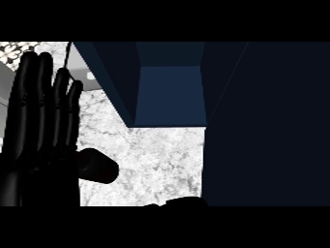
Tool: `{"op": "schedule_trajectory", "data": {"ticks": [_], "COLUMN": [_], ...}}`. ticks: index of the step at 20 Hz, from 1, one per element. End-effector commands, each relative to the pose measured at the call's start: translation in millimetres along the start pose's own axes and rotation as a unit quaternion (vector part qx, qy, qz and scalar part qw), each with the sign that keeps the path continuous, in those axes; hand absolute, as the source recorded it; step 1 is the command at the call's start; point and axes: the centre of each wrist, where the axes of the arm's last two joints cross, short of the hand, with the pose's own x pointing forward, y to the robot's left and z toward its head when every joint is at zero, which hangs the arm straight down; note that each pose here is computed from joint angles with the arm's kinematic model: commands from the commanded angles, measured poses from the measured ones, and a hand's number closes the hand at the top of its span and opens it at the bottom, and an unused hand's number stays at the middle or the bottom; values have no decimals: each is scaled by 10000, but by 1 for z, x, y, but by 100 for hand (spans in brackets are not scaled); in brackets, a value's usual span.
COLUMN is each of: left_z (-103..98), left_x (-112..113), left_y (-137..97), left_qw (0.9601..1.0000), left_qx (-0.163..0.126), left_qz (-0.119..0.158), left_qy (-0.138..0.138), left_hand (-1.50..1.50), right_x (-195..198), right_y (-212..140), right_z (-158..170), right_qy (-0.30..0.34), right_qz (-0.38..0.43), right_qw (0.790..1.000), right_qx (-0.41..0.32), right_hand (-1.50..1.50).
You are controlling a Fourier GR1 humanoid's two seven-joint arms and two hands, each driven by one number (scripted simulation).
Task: Pick up the wine, place it into the cabinet and close the cabinet
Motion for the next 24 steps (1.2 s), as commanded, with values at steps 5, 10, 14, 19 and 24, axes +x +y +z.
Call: {"op": "schedule_trajectory", "data": {"ticks": [5,10,14,19,24], "left_z": [12,9,6,1,5], "left_x": [4,0,-17,-19,-41], "left_y": [41,59,55,76,87], "left_qw": [9988,9976,9961,9952,9934], "left_qx": [101,372,512,458,564], "left_qz": [-343,-423,-424,-549,-446], "left_qy": [334,403,575,663,896], "left_hand": [-150,-150,-150,-150,-150], "right_x": [51,47,36,46,52], "right_y": [7,9,6,9,9], "right_z": [31,30,25,21,26], "right_qy": [-396,-490,-391,-521,-452], "right_qz": [-146,-88,-133,-158,-195], "right_qw": [9990,9987,9991,9985,9988], "right_qx": [135,69,88,72,76], "right_hand": [-150,-150,-150,-150,-150]}}
